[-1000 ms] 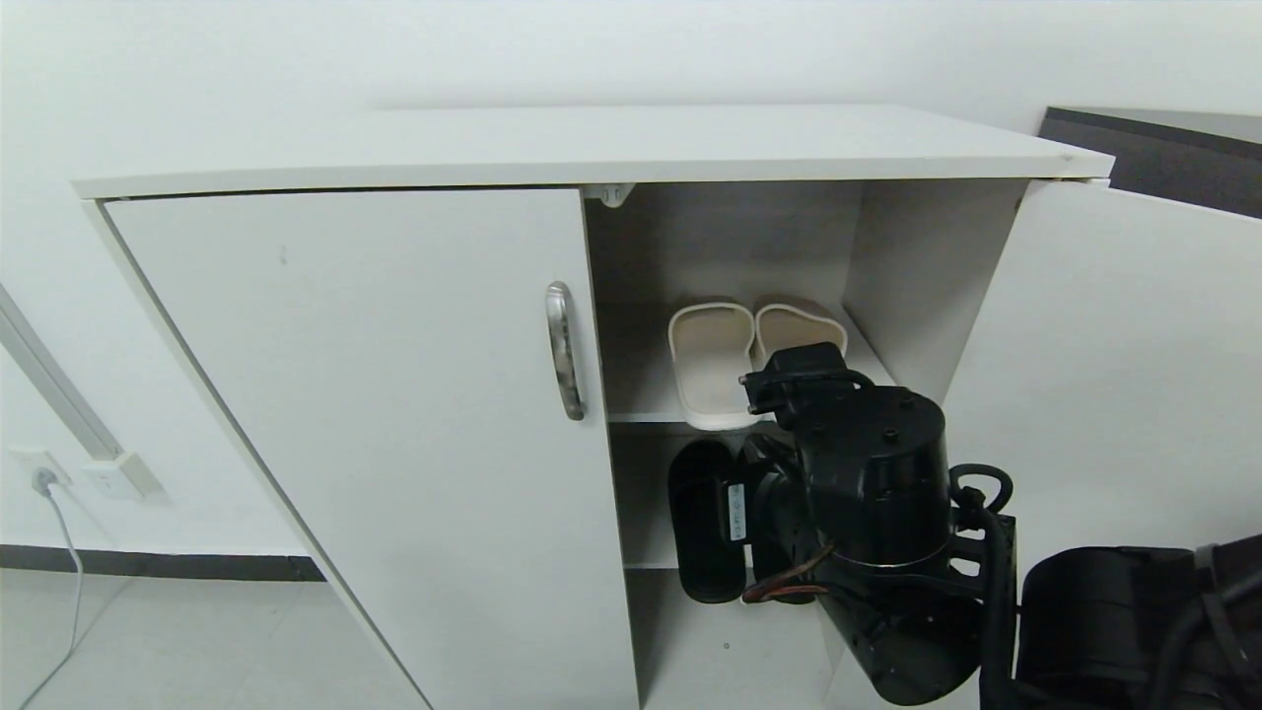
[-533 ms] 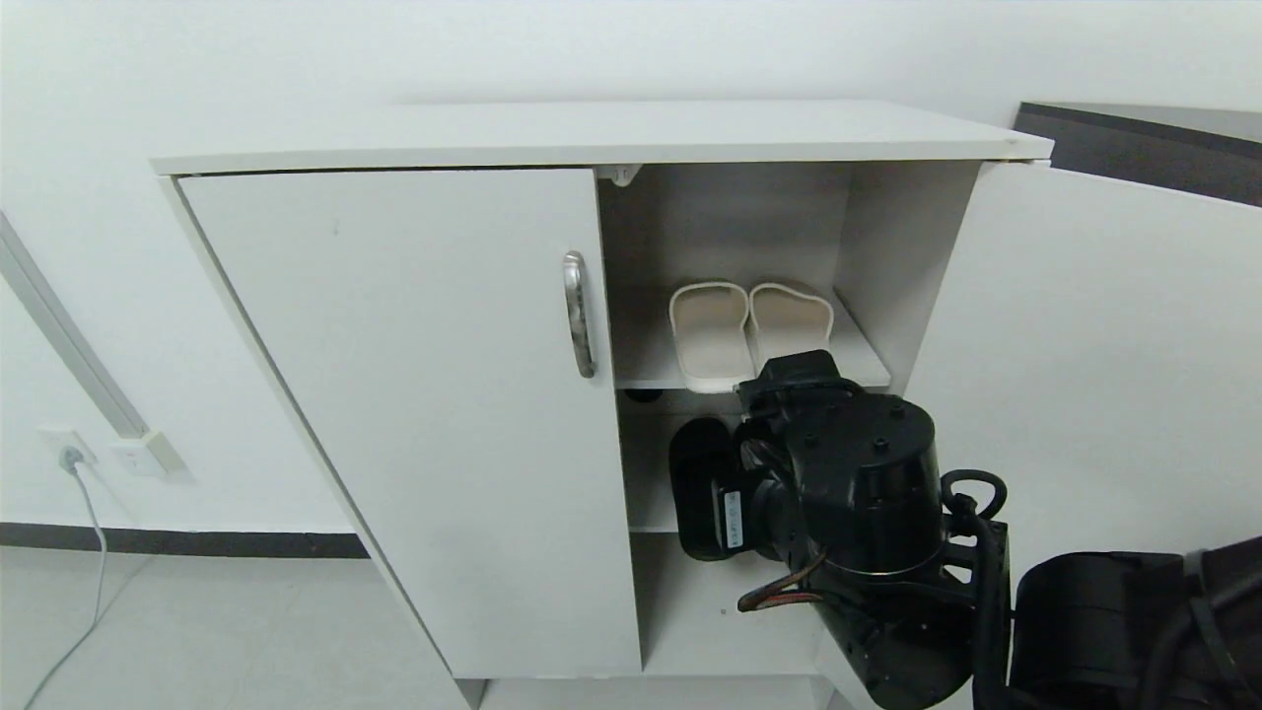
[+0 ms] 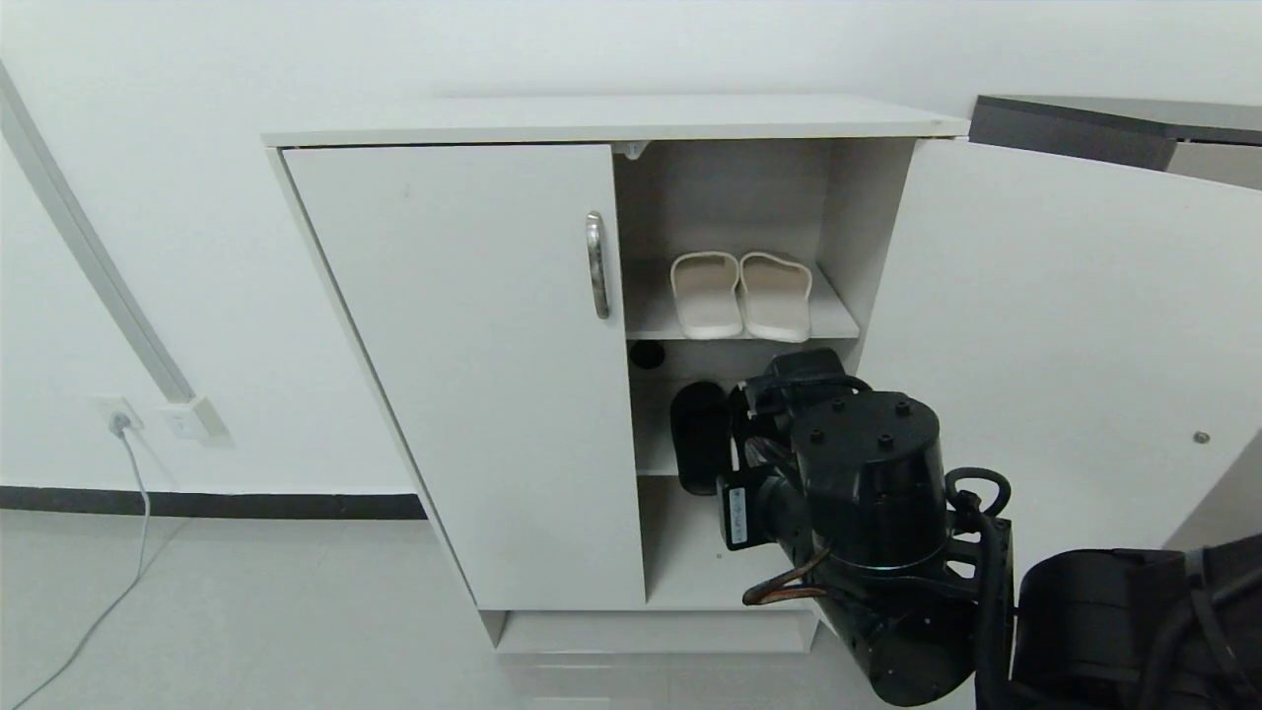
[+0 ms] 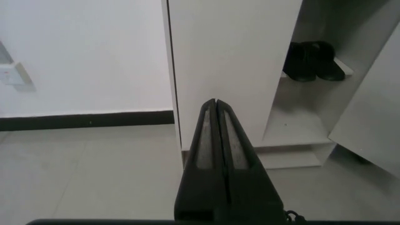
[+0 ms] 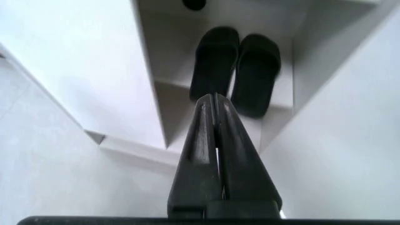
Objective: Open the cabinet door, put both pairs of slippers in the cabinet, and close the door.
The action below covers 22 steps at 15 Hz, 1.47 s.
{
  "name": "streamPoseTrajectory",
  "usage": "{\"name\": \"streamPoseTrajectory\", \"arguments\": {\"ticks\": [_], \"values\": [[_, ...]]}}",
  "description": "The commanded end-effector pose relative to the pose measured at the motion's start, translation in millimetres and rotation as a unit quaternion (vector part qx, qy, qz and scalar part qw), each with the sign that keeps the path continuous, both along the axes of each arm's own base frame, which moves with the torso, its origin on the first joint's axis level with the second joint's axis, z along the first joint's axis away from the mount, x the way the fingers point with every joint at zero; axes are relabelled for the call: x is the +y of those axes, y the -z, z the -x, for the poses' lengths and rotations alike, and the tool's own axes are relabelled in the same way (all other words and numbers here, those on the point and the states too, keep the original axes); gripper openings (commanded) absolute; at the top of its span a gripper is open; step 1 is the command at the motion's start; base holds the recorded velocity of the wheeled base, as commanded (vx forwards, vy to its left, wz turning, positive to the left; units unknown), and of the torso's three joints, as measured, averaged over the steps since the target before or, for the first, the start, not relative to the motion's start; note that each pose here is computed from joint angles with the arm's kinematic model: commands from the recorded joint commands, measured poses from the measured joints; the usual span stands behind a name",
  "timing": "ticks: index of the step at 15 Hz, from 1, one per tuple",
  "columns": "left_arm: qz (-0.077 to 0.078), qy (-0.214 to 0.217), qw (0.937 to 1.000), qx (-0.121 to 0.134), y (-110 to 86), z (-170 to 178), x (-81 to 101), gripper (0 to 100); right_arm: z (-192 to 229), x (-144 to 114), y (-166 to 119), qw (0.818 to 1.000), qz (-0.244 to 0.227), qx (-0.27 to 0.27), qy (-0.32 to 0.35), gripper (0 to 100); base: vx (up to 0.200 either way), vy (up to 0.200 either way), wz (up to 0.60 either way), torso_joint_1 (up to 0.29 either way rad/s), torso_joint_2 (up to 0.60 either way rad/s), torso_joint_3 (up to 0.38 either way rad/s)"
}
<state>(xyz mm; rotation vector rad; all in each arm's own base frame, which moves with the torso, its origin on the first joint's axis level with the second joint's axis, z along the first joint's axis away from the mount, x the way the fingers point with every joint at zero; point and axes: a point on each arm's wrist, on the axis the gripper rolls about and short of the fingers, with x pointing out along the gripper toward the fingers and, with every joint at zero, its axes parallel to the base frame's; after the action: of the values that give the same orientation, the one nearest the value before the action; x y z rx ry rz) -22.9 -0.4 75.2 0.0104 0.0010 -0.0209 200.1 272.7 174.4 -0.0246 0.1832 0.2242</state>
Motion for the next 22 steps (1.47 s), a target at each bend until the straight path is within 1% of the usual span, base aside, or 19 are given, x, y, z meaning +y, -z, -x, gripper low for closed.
{"name": "streamPoseTrajectory", "arguments": {"ticks": [1,3,6,22], "values": [[0.000,0.000,1.0000,0.001,0.0,0,0.0,0,-1,-1,1,1.000,0.000,0.000,0.001,0,-0.200,0.000,0.00,0.002,0.01,0.007],[0.000,0.000,1.0000,0.000,-0.1,0,0.0,0,-5,-6,6,1.000,0.002,-0.001,0.002,0,-0.200,0.000,0.00,0.002,0.00,0.000],[0.000,0.000,1.0000,0.001,0.0,0,0.0,0,-6,-9,11,1.000,0.011,-0.002,-0.014,0,0.000,0.000,0.00,0.000,0.00,0.000],[0.000,0.000,1.0000,0.000,-0.1,0,0.0,0,-9,-14,20,1.000,0.024,0.003,-0.007,0,0.000,0.000,0.00,0.000,0.00,0.000]]}}
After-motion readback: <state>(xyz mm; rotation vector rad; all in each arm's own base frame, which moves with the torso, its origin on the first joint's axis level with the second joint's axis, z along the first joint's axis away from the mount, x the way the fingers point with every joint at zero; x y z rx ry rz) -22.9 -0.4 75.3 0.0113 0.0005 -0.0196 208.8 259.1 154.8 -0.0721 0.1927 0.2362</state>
